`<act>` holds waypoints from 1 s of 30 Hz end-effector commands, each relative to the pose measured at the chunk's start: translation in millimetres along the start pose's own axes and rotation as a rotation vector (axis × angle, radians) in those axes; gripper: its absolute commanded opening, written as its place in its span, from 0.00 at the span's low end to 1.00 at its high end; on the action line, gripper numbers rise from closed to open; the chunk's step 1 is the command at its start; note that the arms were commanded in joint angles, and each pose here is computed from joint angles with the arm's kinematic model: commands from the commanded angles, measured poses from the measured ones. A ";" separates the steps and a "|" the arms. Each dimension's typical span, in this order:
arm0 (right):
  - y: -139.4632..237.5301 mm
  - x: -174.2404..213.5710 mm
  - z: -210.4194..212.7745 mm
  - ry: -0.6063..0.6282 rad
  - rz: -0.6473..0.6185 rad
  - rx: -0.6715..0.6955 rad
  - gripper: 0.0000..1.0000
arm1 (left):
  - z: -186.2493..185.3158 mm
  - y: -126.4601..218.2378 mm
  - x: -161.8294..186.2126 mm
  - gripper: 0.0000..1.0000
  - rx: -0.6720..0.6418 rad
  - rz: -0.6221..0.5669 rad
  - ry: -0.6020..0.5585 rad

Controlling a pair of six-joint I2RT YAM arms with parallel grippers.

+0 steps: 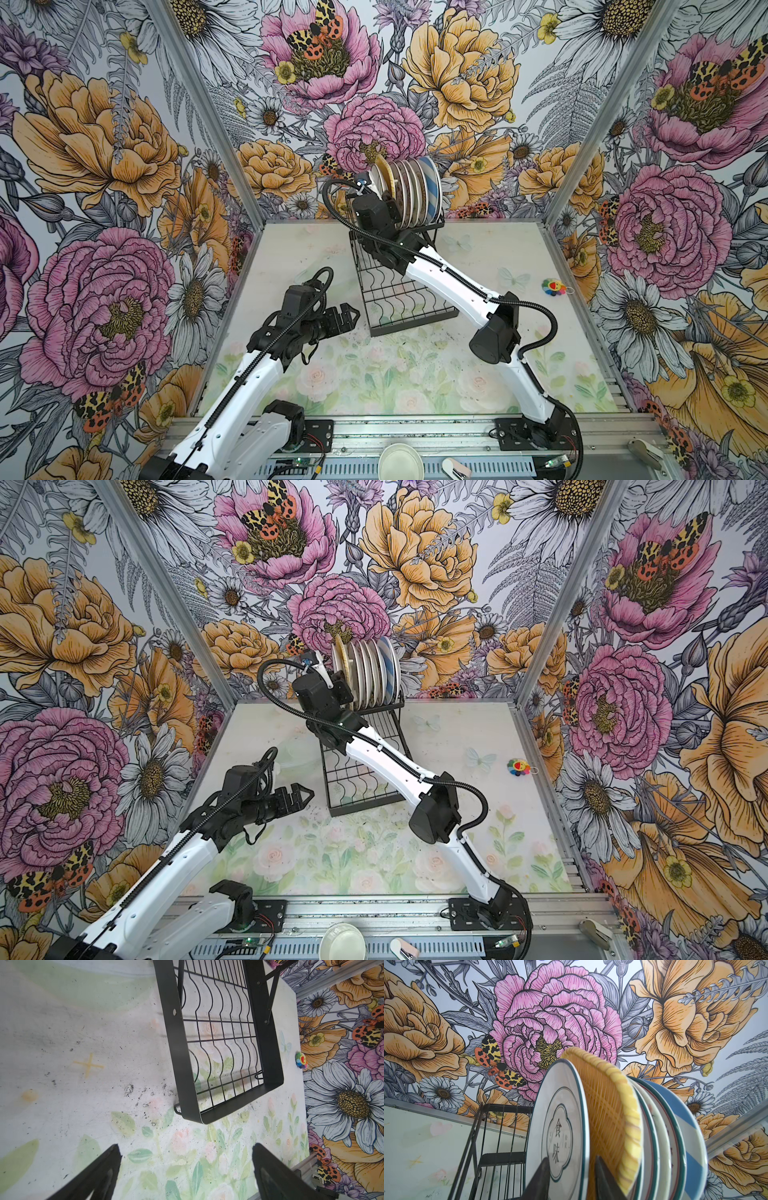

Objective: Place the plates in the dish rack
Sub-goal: 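Open the right gripper and withdraw it from the rack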

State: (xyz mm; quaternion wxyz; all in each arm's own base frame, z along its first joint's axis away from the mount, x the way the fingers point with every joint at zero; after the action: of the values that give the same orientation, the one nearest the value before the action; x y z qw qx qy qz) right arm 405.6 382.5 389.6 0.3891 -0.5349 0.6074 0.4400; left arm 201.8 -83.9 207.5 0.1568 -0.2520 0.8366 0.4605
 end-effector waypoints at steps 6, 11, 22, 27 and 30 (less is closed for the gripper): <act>41.4 -47.7 -31.5 -0.098 -0.084 -0.030 0.37 | -3.2 5.8 -2.3 0.99 -0.012 -0.029 -0.033; 61.8 -53.5 -44.4 -0.130 -0.088 -0.081 0.39 | -2.7 6.8 -2.9 0.99 -0.020 -0.038 -0.034; 110.8 4.7 -107.9 -0.242 0.041 -0.218 0.52 | 9.1 14.4 -16.3 0.99 -0.051 -0.117 -0.015; 110.4 59.3 -140.2 -0.288 0.155 -0.243 0.54 | 18.5 19.3 -33.5 0.99 -0.080 -0.217 -0.018; 102.9 90.1 -161.8 -0.317 0.217 -0.230 0.58 | 22.7 21.8 -46.2 0.99 -0.120 -0.274 -0.039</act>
State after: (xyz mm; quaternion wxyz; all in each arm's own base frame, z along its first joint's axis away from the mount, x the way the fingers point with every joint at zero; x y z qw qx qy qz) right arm 292.0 219.8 385.0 0.3743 -0.4638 0.5509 0.5842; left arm 215.7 -50.1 218.7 0.1742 -0.3325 0.7933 0.4793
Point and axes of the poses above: each gripper's point midway between its finger pads, its own y axis back along the fingers, its own z axis along the line the jaws close on, x = y × z, the point moved 8 cm from there along y, back along the fingers, and after that the axes turned 2 degrees about -y, right-handed, at the moved point
